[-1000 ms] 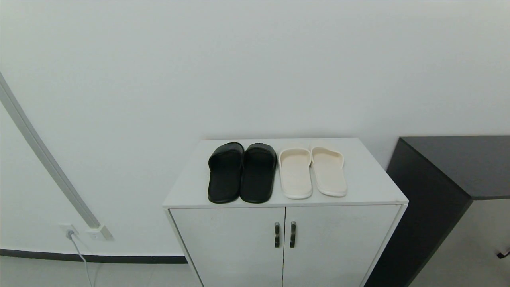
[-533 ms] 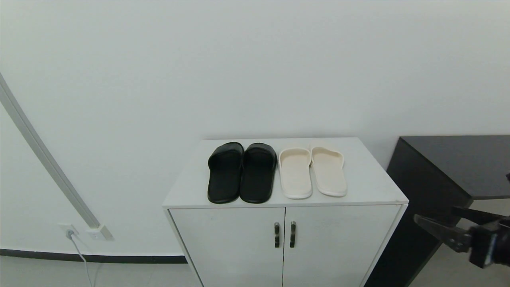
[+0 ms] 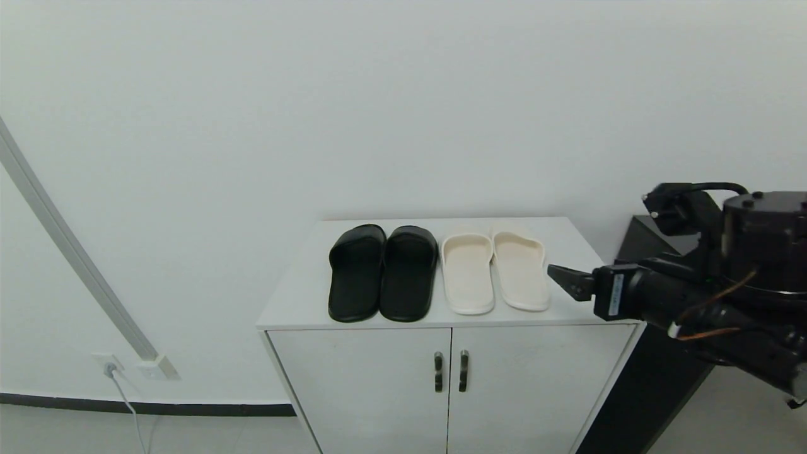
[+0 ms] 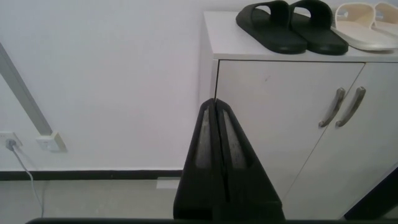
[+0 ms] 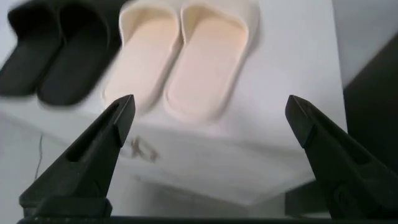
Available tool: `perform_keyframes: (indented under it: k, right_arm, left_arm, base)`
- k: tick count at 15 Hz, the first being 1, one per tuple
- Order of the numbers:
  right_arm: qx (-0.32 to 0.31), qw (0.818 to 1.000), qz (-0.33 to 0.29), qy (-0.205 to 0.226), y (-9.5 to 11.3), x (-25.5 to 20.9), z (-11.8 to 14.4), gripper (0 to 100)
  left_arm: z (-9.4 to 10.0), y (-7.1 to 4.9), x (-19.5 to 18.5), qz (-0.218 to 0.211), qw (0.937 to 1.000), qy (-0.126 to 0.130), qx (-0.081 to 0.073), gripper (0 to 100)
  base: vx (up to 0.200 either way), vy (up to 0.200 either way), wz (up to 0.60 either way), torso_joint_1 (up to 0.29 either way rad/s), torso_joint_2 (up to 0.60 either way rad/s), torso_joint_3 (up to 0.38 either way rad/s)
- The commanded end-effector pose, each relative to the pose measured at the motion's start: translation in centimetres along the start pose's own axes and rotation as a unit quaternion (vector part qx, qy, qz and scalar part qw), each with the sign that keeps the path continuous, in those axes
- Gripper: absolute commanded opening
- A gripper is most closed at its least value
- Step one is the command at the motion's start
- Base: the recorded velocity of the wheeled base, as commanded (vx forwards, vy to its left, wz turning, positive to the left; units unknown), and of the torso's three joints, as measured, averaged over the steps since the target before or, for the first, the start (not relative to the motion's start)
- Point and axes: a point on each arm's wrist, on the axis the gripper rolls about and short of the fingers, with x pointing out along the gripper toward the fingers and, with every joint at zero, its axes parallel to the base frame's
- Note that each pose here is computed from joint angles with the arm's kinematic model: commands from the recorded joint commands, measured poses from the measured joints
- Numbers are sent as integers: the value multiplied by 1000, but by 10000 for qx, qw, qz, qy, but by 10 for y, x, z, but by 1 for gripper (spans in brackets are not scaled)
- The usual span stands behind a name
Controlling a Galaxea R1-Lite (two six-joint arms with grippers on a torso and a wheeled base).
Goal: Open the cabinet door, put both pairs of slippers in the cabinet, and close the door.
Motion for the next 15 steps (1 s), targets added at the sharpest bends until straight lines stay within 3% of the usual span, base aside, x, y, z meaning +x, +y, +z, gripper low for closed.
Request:
perform_keyframes:
  k: [1,9,15]
  right_arm:
    - [-18,9997,-247,21,27,41,1,100]
    - [-71,9956,-924,-128,66,118,-7,100]
    - [-130,9943,-1056,-101,75,148,-18,100]
  left_arm:
    - [0,0,0,-1,10000,3,-1,0]
    - [0,0,0,-1,10000,3,-1,0]
    - [0,0,0,-1,10000,10,-1,0]
  base:
    - [0,0,0,0,0,0]
    - [0,0,0,0,0,0]
    - [0,0,0,0,0,0]
